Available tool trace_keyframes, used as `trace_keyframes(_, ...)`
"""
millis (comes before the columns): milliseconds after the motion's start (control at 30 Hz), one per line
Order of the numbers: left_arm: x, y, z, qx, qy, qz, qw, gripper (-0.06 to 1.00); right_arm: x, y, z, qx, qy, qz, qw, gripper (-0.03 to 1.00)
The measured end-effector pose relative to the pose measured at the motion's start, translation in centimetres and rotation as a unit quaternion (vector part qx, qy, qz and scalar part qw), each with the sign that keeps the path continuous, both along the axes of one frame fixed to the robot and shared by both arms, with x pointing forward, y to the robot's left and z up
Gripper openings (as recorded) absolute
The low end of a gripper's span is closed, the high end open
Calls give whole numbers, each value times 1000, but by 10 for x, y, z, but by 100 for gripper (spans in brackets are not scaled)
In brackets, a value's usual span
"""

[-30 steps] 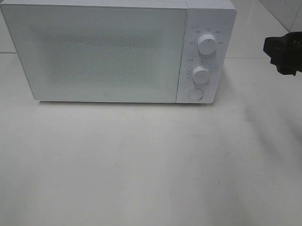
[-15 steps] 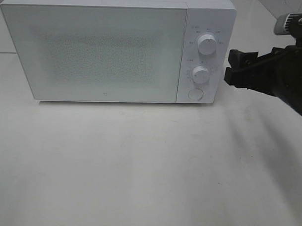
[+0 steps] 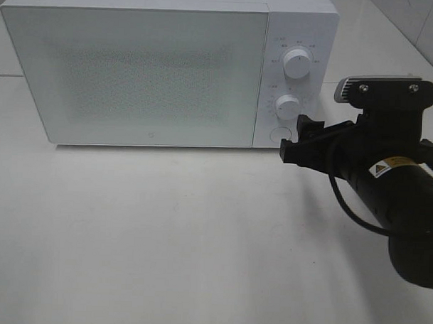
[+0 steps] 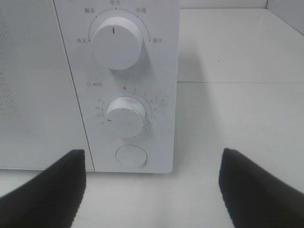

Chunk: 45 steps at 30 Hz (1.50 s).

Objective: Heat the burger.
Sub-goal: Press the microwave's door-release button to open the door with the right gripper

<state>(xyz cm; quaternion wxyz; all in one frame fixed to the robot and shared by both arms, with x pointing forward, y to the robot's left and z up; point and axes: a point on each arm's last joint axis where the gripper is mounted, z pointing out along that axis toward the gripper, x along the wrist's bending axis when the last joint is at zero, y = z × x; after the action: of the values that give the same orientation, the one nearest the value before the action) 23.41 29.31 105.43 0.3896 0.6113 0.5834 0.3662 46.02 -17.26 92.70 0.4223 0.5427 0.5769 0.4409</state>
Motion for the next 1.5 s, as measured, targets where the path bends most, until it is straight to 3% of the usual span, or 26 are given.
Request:
trace_keyframes(333, 0, 0, 0, 0, 0, 0, 1000, 99, -4, 8, -16, -18, 24, 7, 1000, 76)
trace_keyframes(567, 0, 0, 0, 0, 0, 0, 1000, 99, -4, 8, -16, -2, 25, 1, 1000, 76)
trace_keyframes(667, 0, 0, 0, 0, 0, 0, 1000, 99, -4, 8, -16, 34, 27, -10, 999, 76)
trace_keyframes(733, 0, 0, 0, 0, 0, 0, 1000, 99, -4, 8, -16, 100, 30, -29, 994, 75)
trace_keyframes(767, 0, 0, 0, 0, 0, 0, 1000, 99, -4, 8, -16, 100, 30, -29, 994, 75)
trace_keyframes(833, 0, 0, 0, 0, 0, 0, 1000, 99, -4, 8, -16, 186, 35, -55, 980, 75)
trace_keyframes(867, 0, 0, 0, 0, 0, 0, 1000, 99, -4, 8, -16, 186, 35, -55, 980, 75)
trace_keyframes(900, 0, 0, 0, 0, 0, 0, 1000, 99, -4, 8, -16, 247, 38, -72, 966, 73)
trace_keyframes(933, 0, 0, 0, 0, 0, 0, 1000, 99, -4, 8, -16, 247, 38, -72, 966, 73)
trace_keyframes(967, 0, 0, 0, 0, 0, 0, 1000, 99, -4, 8, -16, 314, 41, -92, 944, 71)
trace_keyframes(1000, 0, 0, 0, 0, 0, 0, 1000, 99, -4, 8, -16, 349, 42, -102, 931, 70)
trace_keyframes(1033, 0, 0, 0, 0, 0, 0, 1000, 99, -4, 8, -16, 349, 42, -102, 931, 70)
trace_keyframes(1100, 0, 0, 0, 0, 0, 0, 1000, 99, -4, 8, -16, 469, 50, -138, 871, 64)
trace_keyframes(1133, 0, 0, 0, 0, 0, 0, 1000, 99, -4, 8, -16, 469, 50, -138, 871, 64)
trace_keyframes(1167, 0, 0, 0, 0, 0, 0, 1000, 99, -5, 8, -17, 499, 52, -147, 852, 62)
trace_keyframes(1200, 0, 0, 0, 0, 0, 0, 1000, 99, -5, 8, -17, 499, 52, -147, 852, 62)
trace_keyframes(1233, 0, 0, 0, 0, 0, 0, 1000, 99, -5, 8, -17, 547, 56, -162, 819, 58)
trace_keyframes(1267, 0, 0, 0, 0, 0, 0, 1000, 99, -5, 8, -18, 570, 59, -170, 802, 55)
trace_keyframes(1300, 0, 0, 0, 0, 0, 0, 1000, 99, -5, 8, -18, 570, 59, -170, 802, 55)
trace_keyframes(1333, 0, 0, 0, 0, 0, 0, 1000, 99, -5, 8, -18, 609, 61, -183, 769, 50)
trace_keyframes(1367, 0, 0, 0, 0, 0, 0, 1000, 99, -5, 8, -18, 626, 62, -188, 755, 47)
trace_keyframes(1400, 0, 0, 0, 0, 0, 0, 1000, 99, -5, 8, -18, 626, 62, -188, 755, 47)
trace_keyframes(1433, 0, 0, 0, 0, 0, 0, 1000, 99, -5, 8, -18, 651, 62, -195, 731, 38)
trace_keyframes(1467, 0, 0, 0, 0, 0, 0, 1000, 99, -5, 8, -18, 660, 62, -198, 722, 34)
trace_keyframes(1500, 0, 0, 0, 0, 0, 0, 1000, 99, -5, 8, -18, 660, 62, -198, 722, 34)
